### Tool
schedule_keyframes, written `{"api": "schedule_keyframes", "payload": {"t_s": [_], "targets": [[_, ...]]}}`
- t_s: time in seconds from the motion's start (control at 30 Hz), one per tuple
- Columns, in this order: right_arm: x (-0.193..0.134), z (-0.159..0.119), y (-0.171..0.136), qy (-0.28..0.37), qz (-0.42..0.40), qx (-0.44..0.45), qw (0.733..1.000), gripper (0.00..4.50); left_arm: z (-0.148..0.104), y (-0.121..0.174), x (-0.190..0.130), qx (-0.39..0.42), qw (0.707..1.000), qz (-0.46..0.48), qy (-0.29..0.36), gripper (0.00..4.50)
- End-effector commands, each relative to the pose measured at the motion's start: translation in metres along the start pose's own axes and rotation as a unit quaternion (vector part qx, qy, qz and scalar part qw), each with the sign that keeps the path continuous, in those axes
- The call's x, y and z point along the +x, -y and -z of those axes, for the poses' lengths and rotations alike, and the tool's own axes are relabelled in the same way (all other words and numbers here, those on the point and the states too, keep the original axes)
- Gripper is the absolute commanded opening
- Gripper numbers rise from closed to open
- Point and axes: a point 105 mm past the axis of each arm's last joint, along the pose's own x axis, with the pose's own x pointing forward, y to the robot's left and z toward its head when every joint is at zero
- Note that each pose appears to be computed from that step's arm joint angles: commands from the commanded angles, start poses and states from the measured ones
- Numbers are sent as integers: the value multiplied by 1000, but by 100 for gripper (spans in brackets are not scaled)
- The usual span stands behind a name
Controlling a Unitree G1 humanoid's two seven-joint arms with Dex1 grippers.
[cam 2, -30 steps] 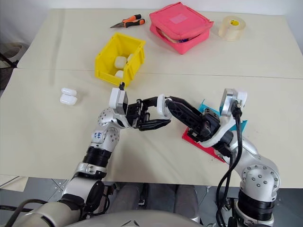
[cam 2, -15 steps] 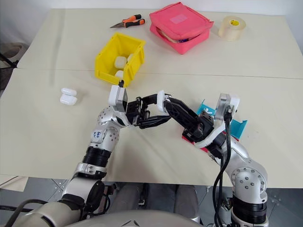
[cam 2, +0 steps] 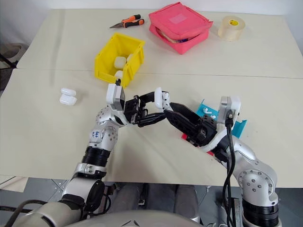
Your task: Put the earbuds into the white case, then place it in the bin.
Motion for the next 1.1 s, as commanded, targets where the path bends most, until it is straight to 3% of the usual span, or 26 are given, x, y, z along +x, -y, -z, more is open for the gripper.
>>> {"api": "schedule_keyframes", "payload": {"t_s": [0.03, 0.13, 0.3, 0.4, 0.47, 0.57, 0.63, 0.77, 0.97, 1.1], "targets": [[3, -2, -12, -7, -29, -7, 1000, 345, -13, 3, 14, 21, 999, 24, 24, 281], [-2, -6, -7, -9, -16, -25, 1000, 442, -12, 2, 11, 22, 999, 19, 19, 281], [-28, -18, 9, -15, 42, -58, 997, 447, -14, -3, -9, 41, 999, 0, -22, 281], [-52, -30, 23, -14, 96, -81, 992, 388, -12, 0, -29, 68, 994, 11, -85, 281], [-60, -31, 27, -33, 113, -100, 988, 323, -9, 3, -37, 78, 989, 26, -121, 281], [-69, -19, 32, -142, 114, -179, 967, 217, -2, 9, -49, 111, 970, 56, -210, 281], [-63, -14, 31, -188, 94, -217, 953, 146, 3, 6, -51, 131, 955, 56, -261, 281], [-33, -12, 20, -202, 32, -239, 949, 6, 7, 2, -43, 146, 939, 57, -305, 281], [13, -1, 7, -204, -29, -228, 951, 2, 7, 2, -20, 160, 935, 65, -309, 281], [27, 13, 7, -221, -41, -213, 951, 2, 7, 3, -12, 157, 938, 67, -302, 281]]}}
